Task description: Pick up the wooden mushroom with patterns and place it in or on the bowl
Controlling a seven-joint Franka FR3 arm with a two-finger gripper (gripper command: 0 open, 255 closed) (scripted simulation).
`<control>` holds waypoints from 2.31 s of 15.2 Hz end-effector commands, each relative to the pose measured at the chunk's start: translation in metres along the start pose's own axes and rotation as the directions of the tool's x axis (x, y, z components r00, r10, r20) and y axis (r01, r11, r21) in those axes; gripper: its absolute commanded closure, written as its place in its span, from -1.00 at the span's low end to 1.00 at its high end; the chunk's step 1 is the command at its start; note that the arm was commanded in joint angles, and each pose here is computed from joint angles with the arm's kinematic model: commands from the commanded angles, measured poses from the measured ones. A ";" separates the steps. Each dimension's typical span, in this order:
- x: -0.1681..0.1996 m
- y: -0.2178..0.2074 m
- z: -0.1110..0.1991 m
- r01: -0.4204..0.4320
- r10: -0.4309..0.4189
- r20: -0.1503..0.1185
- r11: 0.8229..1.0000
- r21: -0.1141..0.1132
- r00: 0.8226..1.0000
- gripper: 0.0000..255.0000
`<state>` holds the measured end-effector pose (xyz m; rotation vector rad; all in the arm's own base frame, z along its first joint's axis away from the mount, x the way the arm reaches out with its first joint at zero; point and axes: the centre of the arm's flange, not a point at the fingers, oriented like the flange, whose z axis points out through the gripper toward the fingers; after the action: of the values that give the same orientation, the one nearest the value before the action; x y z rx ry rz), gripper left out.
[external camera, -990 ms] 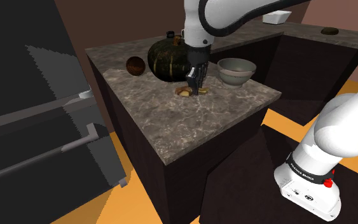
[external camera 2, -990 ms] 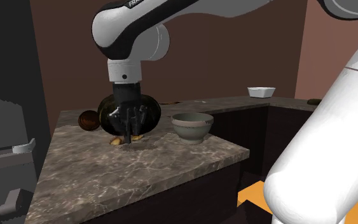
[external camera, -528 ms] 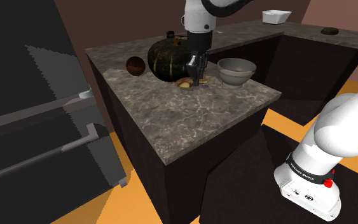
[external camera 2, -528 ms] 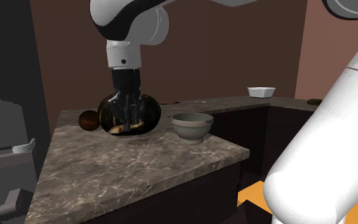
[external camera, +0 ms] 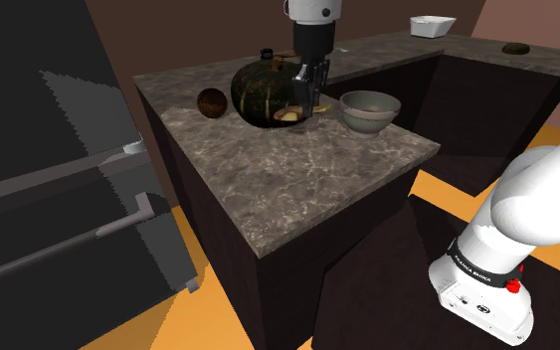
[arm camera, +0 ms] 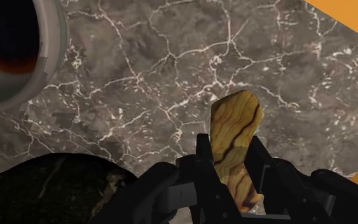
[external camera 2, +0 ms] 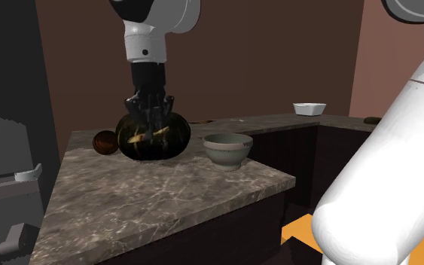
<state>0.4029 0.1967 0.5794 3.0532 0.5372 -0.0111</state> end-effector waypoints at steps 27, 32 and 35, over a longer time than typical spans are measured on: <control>-0.106 0.238 -0.023 0.000 0.000 0.000 1.000 0.000 1.000 1.00; -0.106 0.237 0.004 0.000 0.000 0.000 1.000 0.000 1.000 1.00; -0.105 0.236 0.019 0.000 0.000 0.000 1.000 0.000 1.000 1.00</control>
<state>0.3848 -0.0616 0.5758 3.0534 0.5371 -0.0120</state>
